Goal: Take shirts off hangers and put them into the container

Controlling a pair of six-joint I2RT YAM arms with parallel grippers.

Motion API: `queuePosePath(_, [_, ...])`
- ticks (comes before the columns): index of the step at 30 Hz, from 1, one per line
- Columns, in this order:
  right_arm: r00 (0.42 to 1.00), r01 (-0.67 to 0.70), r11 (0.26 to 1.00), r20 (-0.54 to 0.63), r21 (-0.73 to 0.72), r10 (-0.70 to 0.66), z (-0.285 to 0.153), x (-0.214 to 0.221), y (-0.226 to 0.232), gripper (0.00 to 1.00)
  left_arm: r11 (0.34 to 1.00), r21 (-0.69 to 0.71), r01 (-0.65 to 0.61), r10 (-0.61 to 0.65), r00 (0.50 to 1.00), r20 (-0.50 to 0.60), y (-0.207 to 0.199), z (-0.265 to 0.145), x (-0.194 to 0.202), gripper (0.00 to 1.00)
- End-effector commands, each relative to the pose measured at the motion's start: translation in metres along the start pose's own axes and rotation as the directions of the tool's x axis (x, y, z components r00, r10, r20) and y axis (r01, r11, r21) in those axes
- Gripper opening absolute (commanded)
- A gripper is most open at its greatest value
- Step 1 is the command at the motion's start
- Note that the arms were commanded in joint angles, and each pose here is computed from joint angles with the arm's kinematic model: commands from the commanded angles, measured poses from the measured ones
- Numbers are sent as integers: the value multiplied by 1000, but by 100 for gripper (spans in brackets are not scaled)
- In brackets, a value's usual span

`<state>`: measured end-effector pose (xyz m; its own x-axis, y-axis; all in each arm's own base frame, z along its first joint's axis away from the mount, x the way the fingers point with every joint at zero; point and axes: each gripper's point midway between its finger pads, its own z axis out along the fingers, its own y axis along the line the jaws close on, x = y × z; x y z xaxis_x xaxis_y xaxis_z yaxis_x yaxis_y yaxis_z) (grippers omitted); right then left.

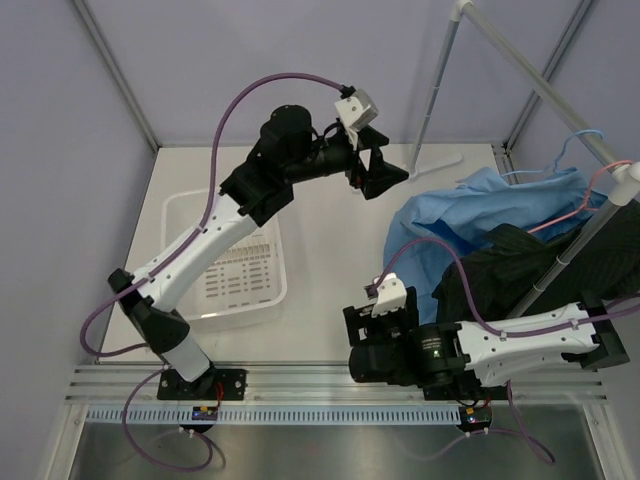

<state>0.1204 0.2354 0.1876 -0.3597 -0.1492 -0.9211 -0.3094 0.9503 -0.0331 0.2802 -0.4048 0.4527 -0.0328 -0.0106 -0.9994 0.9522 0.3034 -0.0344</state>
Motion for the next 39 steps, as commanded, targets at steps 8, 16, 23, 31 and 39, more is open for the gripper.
queuePosePath(8, [962, -255, 967, 95, -25, 257, -14, -29, -38, 99, 988, 150, -43, 42, 999, 10, -10, 61, 11, 80])
queuePosePath(16, [963, -251, 968, 97, -13, 251, -13, -27, -38, 99, 975, 222, 5, -3, 1000, -11, -27, 87, 35, 78])
queuePosePath(23, [961, -262, 965, 86, -25, 263, -14, -25, -39, 99, 984, 178, 24, -19, 999, -32, -20, 96, 44, 80])
queuePosePath(31, [963, -256, 966, 81, -26, 257, -14, -24, -41, 100, 998, -34, -47, 49, 997, 56, 2, 61, -11, 85])
queuePosePath(39, [965, -246, 969, 86, -34, 248, -14, -27, -36, 99, 997, 31, -70, 69, 996, 48, -25, 47, -14, 84])
